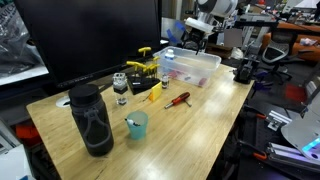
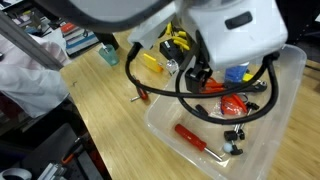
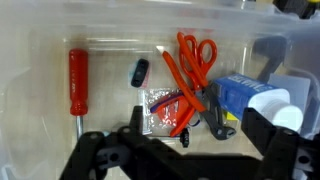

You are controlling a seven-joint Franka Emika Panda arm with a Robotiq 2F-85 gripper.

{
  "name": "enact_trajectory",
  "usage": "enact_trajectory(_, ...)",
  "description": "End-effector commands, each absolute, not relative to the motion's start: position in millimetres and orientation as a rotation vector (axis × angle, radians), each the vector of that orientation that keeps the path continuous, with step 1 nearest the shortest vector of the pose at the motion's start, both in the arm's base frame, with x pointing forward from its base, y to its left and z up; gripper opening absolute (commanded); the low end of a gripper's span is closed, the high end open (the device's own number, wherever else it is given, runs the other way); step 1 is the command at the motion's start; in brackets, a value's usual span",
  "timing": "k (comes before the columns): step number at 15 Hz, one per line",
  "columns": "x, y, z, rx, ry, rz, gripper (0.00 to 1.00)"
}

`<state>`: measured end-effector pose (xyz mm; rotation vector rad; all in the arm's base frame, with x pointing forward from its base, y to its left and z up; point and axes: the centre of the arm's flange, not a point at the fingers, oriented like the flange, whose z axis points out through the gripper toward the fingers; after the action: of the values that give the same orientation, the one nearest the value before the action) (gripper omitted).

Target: Take the small pliers out of the box and put them on the table

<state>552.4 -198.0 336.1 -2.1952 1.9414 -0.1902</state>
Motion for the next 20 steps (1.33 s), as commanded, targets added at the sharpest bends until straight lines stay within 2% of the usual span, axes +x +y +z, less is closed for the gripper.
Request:
enact_trajectory(1,575.7,-213.5,298.6,-1.964,2.129,-0.216,1.0)
enact_trajectory(6,594.4,-223.3,239.0,-1.621,2.34,-0.151,1.0)
enact_trajectory(7,580.3,-217.2,243.0,-1.746,2.301,-0.148,1.0)
enact_trajectory(13,590.1,-220.5,236.9,-1.648,2.366,-0.156,1.0)
enact_trajectory(20,586.0,-230.8,219.7,-1.321,2.575,-0.152,1.0)
